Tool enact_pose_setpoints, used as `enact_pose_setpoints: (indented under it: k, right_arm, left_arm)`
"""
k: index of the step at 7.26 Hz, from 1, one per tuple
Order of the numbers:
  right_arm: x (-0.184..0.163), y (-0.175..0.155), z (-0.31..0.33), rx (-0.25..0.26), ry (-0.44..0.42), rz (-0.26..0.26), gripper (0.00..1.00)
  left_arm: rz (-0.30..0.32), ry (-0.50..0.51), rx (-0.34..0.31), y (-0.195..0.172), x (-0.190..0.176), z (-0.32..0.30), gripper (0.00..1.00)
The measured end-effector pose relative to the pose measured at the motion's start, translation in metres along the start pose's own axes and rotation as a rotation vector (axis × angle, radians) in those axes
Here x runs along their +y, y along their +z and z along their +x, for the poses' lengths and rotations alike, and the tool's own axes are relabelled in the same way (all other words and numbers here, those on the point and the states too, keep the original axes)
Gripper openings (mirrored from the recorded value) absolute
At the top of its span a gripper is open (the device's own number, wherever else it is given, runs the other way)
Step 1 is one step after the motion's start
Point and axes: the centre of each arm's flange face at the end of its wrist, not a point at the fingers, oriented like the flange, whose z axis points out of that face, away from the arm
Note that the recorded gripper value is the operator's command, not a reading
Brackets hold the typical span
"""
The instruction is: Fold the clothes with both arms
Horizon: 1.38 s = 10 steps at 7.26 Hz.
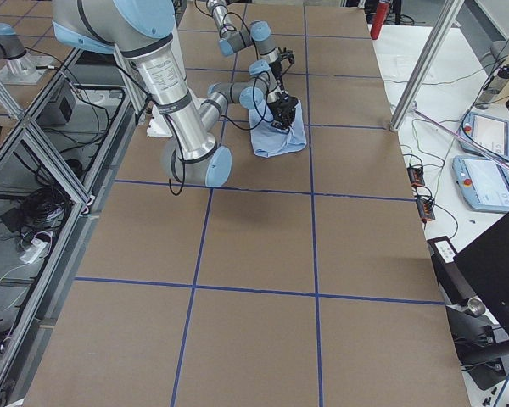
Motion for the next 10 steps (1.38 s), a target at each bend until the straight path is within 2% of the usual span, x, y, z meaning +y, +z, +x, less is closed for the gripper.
enact_pose_setpoints:
  k: [1, 3, 6, 8, 10]
  right_arm:
    - [-0.002, 0.001, 0.000, 0.003, -0.024, 0.001, 1.00]
    - [-0.008, 0.002, -0.003, 0.006, -0.087, -0.002, 1.00]
    - [-0.003, -0.023, -0.008, -0.019, -0.258, -0.087, 1.00]
    - [0.034, -0.034, 0.006, -0.034, -0.459, -0.131, 1.00]
    - [0.060, -0.033, 0.021, -0.038, -0.670, -0.153, 1.00]
  left_arm:
    - [0.002, -0.001, 0.010, -0.001, -0.001, 0.000, 0.99]
    - [0.006, 0.048, 0.029, -0.005, -0.004, 0.002, 1.00]
    - [-0.031, 0.169, 0.056, -0.024, -0.037, -0.007, 1.00]
    - [-0.036, 0.192, 0.063, -0.028, -0.047, -0.010, 1.00]
    - [-0.037, 0.192, 0.063, -0.029, -0.047, -0.011, 1.00]
